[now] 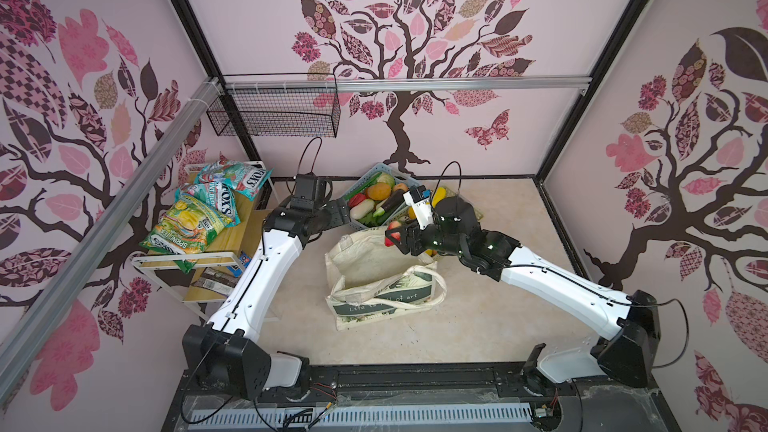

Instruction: Place the food into the grocery bag and tie it

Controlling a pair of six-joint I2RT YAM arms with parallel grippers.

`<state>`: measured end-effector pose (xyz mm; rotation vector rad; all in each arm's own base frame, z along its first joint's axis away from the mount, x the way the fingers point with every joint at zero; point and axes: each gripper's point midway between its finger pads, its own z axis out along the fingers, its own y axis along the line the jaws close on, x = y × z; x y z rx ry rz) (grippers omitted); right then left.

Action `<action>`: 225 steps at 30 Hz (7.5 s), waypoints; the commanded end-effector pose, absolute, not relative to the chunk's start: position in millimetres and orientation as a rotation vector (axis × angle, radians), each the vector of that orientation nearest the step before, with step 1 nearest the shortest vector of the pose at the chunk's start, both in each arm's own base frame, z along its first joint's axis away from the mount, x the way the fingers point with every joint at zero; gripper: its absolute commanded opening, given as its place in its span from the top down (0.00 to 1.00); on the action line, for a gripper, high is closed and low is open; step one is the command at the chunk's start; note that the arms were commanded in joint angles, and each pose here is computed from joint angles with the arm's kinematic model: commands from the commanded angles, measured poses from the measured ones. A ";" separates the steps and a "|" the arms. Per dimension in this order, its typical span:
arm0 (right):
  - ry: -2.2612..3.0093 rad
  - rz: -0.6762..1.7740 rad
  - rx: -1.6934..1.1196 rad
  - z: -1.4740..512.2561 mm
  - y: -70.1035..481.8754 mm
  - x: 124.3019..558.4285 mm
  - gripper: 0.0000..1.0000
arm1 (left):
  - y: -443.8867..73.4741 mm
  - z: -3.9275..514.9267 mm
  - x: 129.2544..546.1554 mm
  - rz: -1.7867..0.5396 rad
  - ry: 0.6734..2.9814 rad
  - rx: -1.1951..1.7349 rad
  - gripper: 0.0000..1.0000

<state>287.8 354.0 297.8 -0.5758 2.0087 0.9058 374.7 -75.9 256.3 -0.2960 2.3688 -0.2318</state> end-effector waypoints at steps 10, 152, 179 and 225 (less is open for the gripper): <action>2.110 0.782 -0.752 240.9 383.2 269.5 0.38 | -76.2 254.4 371.3 -0.241 2.358 -0.304 0.11; 2.320 0.337 -0.097 171.3 190.2 419.7 0.07 | -219.1 248.0 341.0 -0.232 2.303 0.682 0.27; 2.414 0.356 -0.204 141.2 204.3 421.3 0.10 | -127.0 252.7 344.4 -0.166 2.414 0.191 0.98; 2.418 0.351 -0.359 128.2 292.2 448.8 0.22 | -61.2 242.2 341.6 -0.196 2.313 -0.434 1.00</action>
